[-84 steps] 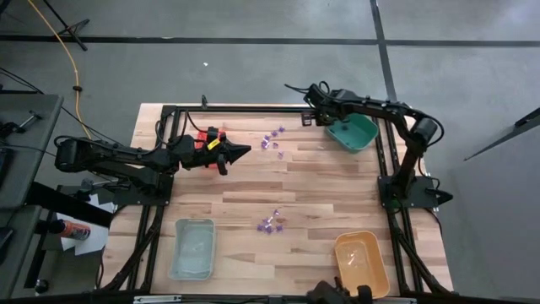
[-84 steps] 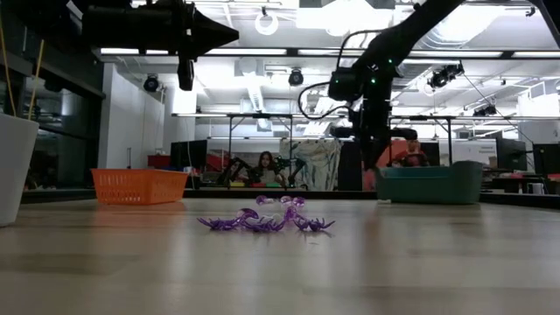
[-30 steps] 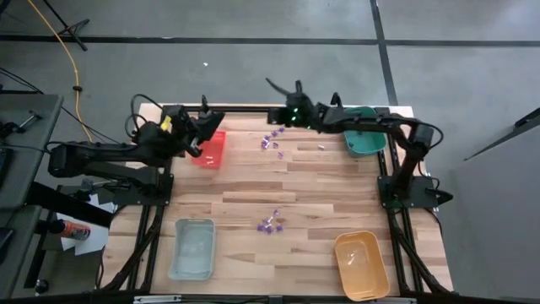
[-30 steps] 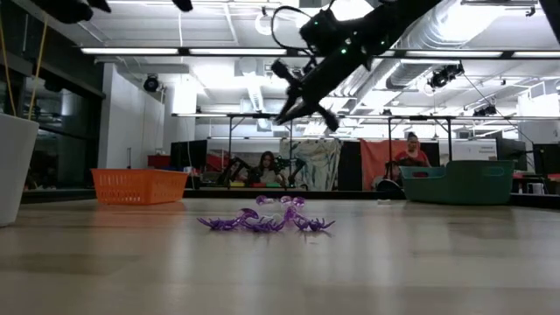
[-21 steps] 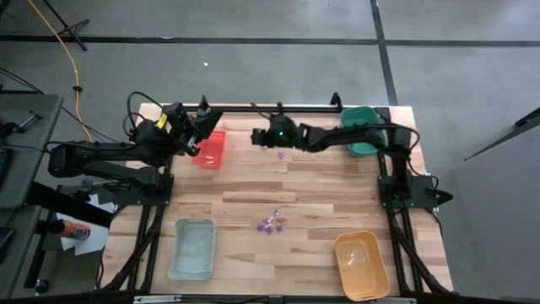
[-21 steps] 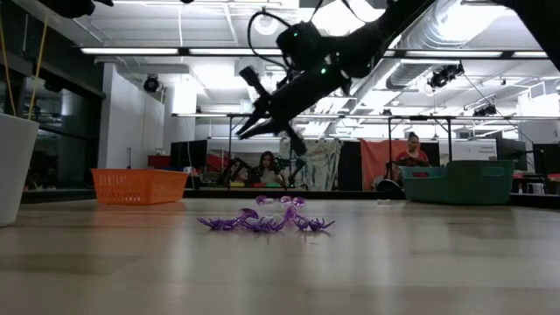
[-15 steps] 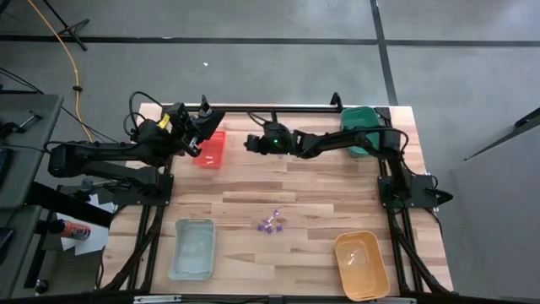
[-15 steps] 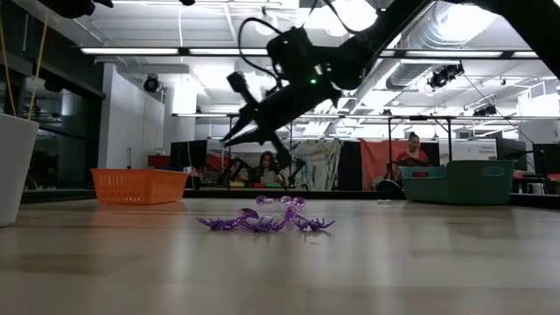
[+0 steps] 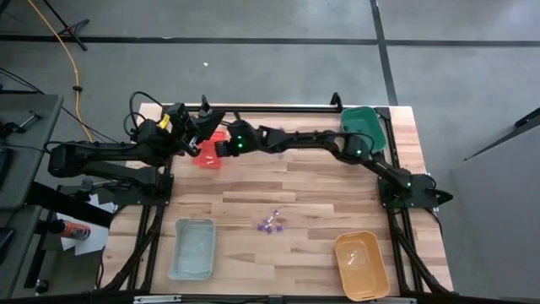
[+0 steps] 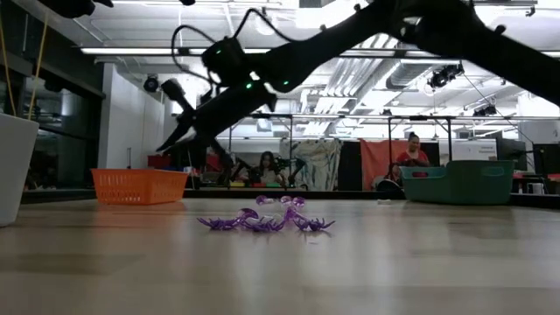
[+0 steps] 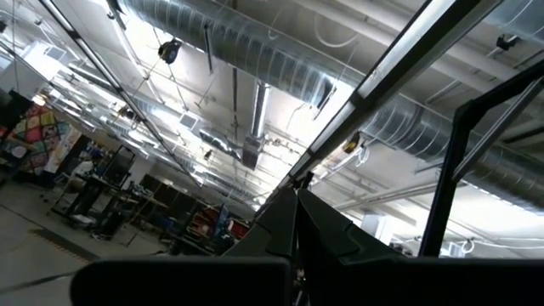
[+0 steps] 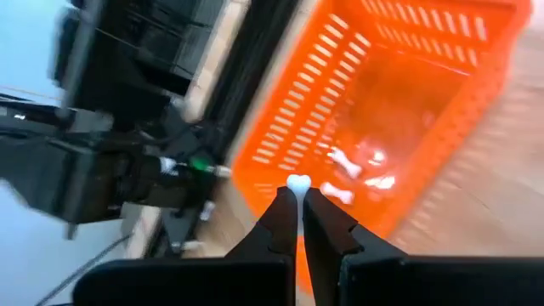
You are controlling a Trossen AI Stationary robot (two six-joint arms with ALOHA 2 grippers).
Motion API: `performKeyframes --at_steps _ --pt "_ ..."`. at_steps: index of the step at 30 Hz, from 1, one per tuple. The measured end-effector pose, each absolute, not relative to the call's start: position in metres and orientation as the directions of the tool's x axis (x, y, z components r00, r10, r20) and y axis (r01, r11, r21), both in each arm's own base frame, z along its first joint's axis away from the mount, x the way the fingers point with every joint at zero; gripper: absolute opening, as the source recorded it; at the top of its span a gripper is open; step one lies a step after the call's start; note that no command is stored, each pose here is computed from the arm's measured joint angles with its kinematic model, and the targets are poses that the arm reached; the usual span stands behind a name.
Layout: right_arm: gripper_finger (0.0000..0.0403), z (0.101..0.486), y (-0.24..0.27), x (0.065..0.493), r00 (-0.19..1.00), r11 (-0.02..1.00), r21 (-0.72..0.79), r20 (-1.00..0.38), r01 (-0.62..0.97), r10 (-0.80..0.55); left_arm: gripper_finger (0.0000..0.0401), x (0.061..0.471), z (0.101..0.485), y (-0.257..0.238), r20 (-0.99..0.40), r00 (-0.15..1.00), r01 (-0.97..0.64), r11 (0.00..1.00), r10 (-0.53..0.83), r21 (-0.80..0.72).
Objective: Sort Halloween decoration
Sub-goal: Put the white bone toy into the orange bin
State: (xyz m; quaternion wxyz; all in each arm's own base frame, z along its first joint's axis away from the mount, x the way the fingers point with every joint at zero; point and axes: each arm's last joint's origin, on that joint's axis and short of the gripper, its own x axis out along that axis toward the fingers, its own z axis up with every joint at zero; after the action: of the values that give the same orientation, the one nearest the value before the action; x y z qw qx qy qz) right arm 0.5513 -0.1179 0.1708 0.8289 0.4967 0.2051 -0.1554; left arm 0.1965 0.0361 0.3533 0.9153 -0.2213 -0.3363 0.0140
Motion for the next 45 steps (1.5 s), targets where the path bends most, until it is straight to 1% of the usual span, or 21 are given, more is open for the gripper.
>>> performKeyframes --at_steps 3,7,10,13,19,22,24,27,30,32,35,37,38,42,45 --pt "0.0 0.165 -0.12 0.56 0.867 0.458 0.76 -0.497 0.461 -0.048 0.0 0.197 0.353 0.036 0.609 0.774 0.124 0.902 0.173 -0.414" --pt "0.0001 0.167 -0.121 0.564 0.878 0.465 0.77 -0.477 0.437 -0.035 0.0 0.197 0.353 0.036 0.609 0.774 0.124 0.902 0.173 -0.414" --pt "0.002 0.167 -0.123 0.564 0.879 0.519 0.746 -0.476 0.417 -0.023 0.0 0.197 0.353 0.036 0.609 0.774 0.124 0.902 0.173 -0.414" --pt "0.0066 0.167 -0.126 0.563 0.88 0.545 0.737 -0.474 0.4 -0.005 0.0 0.197 0.353 0.036 0.608 0.774 0.124 0.902 0.173 -0.414" --pt "0.0177 0.168 -0.136 0.561 0.886 0.544 0.748 -0.464 0.381 0.018 0.0 0.197 0.353 0.036 0.608 0.775 0.123 0.902 0.173 -0.414" --pt "0.0214 0.17 -0.145 0.559 0.894 0.561 0.75 -0.446 0.35 0.039 0.0 0.197 0.353 0.036 0.609 0.774 0.124 0.902 0.173 -0.414" --pt "0.0228 0.173 -0.153 0.556 0.894 0.576 0.745 -0.446 0.337 0.054 0.0 0.197 0.353 0.036 0.609 0.774 0.124 0.902 0.173 -0.414" --pt "0.0235 0.189 -0.172 0.543 0.882 0.613 0.713 -0.468 0.34 0.054 0.0 0.197 0.353 0.036 0.609 0.774 0.124 0.902 0.173 -0.414" --pt "0.0235 0.214 -0.188 0.523 0.847 0.686 0.632 -0.53 0.361 0.043 0.0 0.197 0.353 0.036 0.609 0.774 0.124 0.902 0.173 -0.413" --pt "0.0236 0.231 -0.195 0.505 0.8 0.744 0.544 -0.6 0.388 0.021 0.0 0.197 0.353 0.036 0.608 0.775 0.124 0.902 0.172 -0.414" --pt "0.0236 0.256 -0.195 0.477 0.685 0.816 0.351 -0.725 0.458 -0.073 0.0 0.197 0.353 0.036 0.601 0.78 0.12 0.902 0.173 -0.416" --pt "0.0236 0.269 -0.192 0.458 0.605 0.848 0.221 -0.784 0.482 -0.139 0.0 0.198 0.352 0.036 0.592 0.787 0.115 0.901 0.175 -0.419" --pt "0.0236 0.272 -0.189 0.449 0.571 0.859 0.18 -0.807 0.479 -0.149 0.0 0.198 0.352 0.036 0.59 0.788 0.114 0.901 0.175 -0.419" --pt "0.0236 0.271 -0.175 0.414 0.502 0.872 0.152 -0.857 0.465 -0.119 0.0 0.199 0.35 0.036 0.575 0.798 0.105 0.9 0.177 -0.423" --pt "0.0236 0.265 -0.154 0.383 0.5 0.87 0.17 -0.861 0.463 -0.098 0.0 0.2 0.349 0.037 0.559 0.81 0.097 0.899 0.179 -0.428"
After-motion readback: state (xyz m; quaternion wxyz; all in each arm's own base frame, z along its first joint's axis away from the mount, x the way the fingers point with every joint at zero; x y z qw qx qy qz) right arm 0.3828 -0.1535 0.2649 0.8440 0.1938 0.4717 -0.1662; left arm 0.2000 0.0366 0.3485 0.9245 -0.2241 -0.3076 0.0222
